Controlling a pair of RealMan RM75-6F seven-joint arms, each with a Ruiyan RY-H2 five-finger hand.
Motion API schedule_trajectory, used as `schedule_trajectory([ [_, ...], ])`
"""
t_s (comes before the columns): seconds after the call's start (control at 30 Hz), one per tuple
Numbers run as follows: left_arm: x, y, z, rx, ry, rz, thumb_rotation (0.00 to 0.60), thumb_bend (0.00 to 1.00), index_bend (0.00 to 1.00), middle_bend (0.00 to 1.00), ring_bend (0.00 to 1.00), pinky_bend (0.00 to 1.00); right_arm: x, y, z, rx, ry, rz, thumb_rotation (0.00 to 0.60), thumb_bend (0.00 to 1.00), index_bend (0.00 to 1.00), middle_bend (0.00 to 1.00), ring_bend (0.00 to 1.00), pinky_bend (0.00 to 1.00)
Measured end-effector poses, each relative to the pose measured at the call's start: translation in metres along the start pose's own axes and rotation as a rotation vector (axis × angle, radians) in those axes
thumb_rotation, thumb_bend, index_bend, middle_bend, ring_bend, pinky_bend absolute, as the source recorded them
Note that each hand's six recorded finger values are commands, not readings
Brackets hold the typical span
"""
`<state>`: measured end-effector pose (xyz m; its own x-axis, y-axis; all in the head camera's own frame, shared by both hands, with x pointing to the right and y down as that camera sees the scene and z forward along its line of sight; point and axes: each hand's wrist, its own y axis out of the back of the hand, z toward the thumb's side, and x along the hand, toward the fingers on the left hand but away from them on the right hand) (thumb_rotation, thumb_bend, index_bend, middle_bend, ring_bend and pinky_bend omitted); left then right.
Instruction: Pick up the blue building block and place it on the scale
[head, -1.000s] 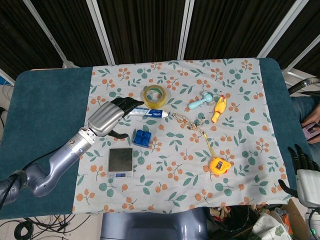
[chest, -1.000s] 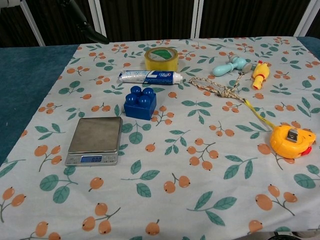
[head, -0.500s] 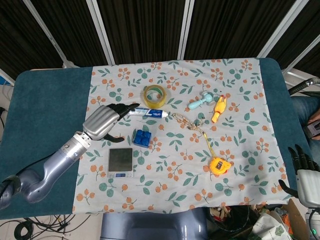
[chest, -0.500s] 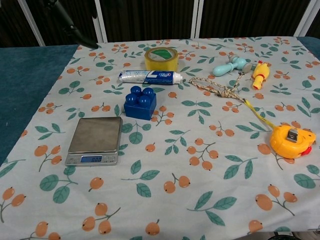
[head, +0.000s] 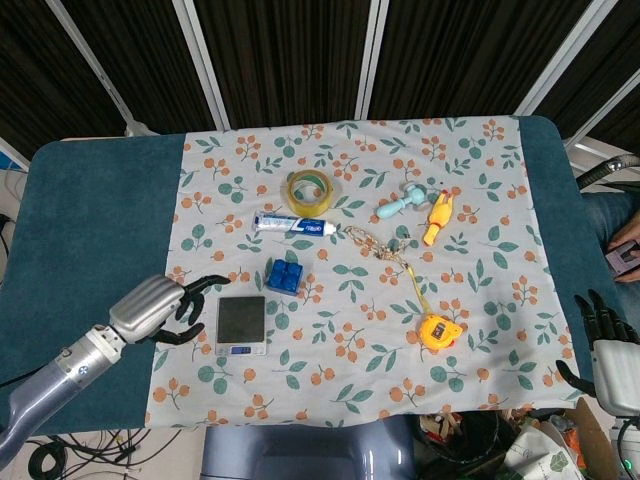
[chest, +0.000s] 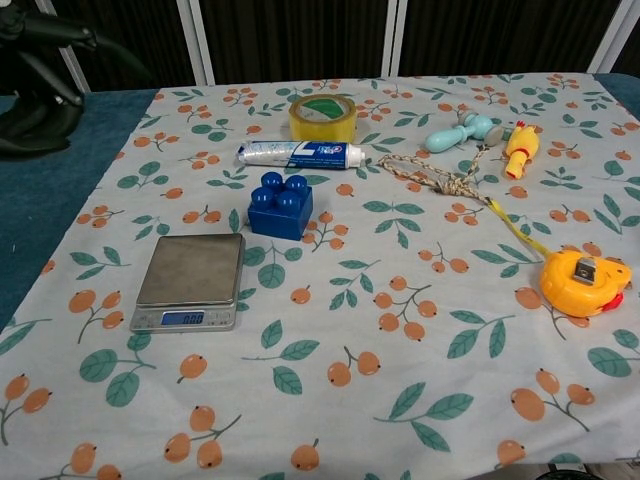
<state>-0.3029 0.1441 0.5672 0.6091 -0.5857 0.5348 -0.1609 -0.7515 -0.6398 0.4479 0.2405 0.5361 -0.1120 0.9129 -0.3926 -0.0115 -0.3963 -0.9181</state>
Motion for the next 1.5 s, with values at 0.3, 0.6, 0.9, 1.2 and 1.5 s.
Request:
schedule_trajectory([
  [0.3,-0.04,-0.072,-0.026,0.261,0.142,-0.075,0.6,0.47,0.1,0.78,0.78,0.77,0.0,0.0,0.002,0.001,0.001,-0.004,0.6,0.13,0.02,0.0,0.12,0.24],
  [0.6,-0.051,-0.134,-0.025,0.226,0.226,-0.079,0.6,0.47,0.1,0.8,0.79,0.78,-0.001,0.001,-0.002,-0.001,-0.006,-0.007,0.6,0.14,0.02,0.0,0.12,0.24],
  [0.9,-0.048,-0.155,-0.02,0.217,0.213,-0.117,0.6,0.47,0.1,0.8,0.79,0.78,-0.001,0.002,-0.003,-0.002,-0.011,-0.008,0.6,0.14,0.02,0.0,0.12,0.24],
  [1.2,-0.041,-0.157,-0.017,0.2,0.192,-0.146,0.6,0.47,0.12,0.8,0.79,0.78,-0.001,0.002,-0.002,-0.001,-0.009,-0.009,0.6,0.15,0.02,0.0,0.12,0.24],
  [1.5,-0.039,-0.166,-0.015,0.179,0.168,-0.19,0.6,0.47,0.13,0.8,0.79,0.78,-0.001,0.002,-0.002,-0.001,-0.009,-0.01,0.6,0.15,0.02,0.0,0.12,0.24],
])
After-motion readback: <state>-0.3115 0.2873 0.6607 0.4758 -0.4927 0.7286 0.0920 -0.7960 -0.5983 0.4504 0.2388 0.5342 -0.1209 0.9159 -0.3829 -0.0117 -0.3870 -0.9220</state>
